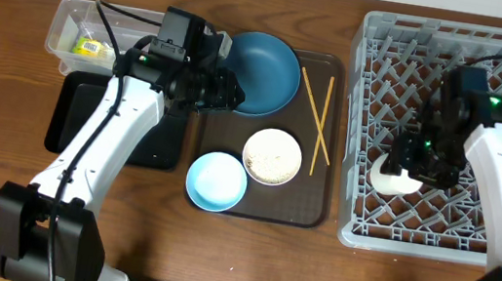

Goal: Sort waste into correct bins and load items into the dishwasher rack
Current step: 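Lower the white cup into the dish rack with the right gripper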

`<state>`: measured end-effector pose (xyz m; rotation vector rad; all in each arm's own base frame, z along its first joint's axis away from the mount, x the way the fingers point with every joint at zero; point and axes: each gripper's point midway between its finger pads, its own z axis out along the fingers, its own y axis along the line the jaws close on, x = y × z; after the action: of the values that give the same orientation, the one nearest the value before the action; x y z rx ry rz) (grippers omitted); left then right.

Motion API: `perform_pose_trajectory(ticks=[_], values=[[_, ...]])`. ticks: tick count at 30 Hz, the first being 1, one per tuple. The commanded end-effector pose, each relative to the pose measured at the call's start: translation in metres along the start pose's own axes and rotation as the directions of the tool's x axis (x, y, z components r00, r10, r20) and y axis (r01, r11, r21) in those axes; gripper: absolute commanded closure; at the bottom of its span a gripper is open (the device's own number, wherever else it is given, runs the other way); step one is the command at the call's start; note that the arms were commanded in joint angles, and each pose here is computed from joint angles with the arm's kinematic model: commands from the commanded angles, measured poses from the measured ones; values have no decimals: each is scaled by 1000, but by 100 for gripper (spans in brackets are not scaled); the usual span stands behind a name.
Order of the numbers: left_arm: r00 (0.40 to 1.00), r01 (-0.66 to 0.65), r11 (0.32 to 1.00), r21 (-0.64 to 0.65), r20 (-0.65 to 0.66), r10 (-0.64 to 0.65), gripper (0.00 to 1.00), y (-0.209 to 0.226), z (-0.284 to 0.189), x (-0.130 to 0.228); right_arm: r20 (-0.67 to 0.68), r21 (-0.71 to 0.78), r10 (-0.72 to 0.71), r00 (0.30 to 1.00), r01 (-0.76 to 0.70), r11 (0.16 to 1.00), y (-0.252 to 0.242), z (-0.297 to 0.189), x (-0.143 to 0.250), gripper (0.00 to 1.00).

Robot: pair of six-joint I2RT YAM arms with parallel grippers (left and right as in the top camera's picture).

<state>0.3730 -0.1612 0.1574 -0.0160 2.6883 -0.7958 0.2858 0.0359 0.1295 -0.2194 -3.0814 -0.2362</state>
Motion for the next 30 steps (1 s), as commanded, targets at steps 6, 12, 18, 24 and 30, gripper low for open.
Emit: perform_pose_trajectory(ticks=[6,12,18,24,30], values=[[999,-34,999,-4,27,34,64,-5,-9,-7,-37,18,-42,998,42,999,8,18,-8,51],[999,-32,999,-5,23,32,64,-5,-9,-6,-58,21,-42,997,43,999,8,25,-9,34],[999,-33,999,-7,17,33,64,-4,-9,-4,-57,21,-42,998,43,999,8,25,-9,25],[999,-35,999,-8,14,35,64,-4,-9,-4,-44,18,-44,998,45,999,9,23,-12,23],[999,-35,999,-8,14,35,64,-4,-9,-4,17,9,-57,998,56,998,16,-3,-25,22]])
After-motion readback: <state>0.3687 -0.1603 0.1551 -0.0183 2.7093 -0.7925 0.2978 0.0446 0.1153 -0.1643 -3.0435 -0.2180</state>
